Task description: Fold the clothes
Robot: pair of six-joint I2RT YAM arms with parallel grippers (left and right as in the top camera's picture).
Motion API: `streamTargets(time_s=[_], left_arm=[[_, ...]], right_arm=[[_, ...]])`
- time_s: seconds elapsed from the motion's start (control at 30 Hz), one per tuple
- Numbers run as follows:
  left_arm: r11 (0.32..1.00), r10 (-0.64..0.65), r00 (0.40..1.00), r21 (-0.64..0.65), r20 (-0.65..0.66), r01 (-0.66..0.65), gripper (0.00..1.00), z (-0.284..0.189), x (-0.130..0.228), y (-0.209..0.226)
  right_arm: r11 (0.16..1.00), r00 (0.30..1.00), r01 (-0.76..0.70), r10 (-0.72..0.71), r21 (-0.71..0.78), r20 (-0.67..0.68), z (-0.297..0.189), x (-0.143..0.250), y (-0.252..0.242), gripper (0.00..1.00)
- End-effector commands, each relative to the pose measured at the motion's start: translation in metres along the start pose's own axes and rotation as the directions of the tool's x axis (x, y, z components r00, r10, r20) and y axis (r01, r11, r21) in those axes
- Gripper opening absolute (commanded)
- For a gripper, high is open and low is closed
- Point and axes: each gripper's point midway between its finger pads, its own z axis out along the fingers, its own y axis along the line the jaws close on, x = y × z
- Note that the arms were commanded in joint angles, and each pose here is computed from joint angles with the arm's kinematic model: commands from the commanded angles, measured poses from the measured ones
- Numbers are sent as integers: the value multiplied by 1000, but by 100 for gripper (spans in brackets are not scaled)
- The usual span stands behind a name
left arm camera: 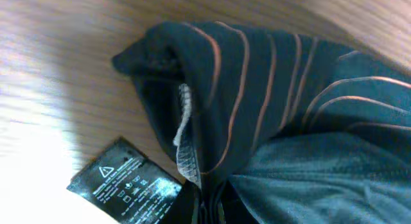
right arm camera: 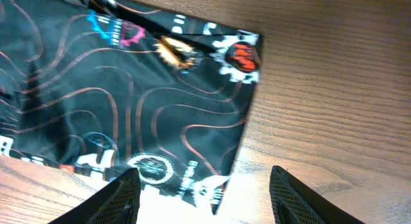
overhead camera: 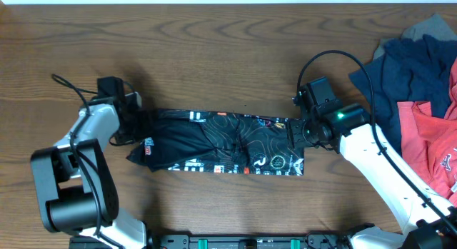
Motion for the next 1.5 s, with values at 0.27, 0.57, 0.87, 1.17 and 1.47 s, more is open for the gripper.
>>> streamTargets(time_s=[0.27, 0.57, 0.87, 1.17, 1.47], left_arm=[[974, -210, 973, -70, 97, 217, 6, -65, -56, 65], [977, -205, 971, -88, -120, 195, 6, -106, -13, 15], [998, -43, 952, 27, -303, 54, 6, -102, 51, -114], [965, 174, 945, 241, -275, -108, 6, -92, 82, -216], [943, 275, 938, 252, -210, -220, 6, -84, 94, -246]], right_arm=[[993, 994, -108, 108, 47, 3, 0, -5, -32, 63], [981, 984, -181, 180, 66, 10, -1, -7, -55, 63], [983, 985, -171, 172, 61, 0, -2, -5, -55, 63], [985, 986, -164, 165, 60, -9, -2, -3, -54, 64], [985, 986, -164, 165, 61, -11, -2, -3, -55, 64]])
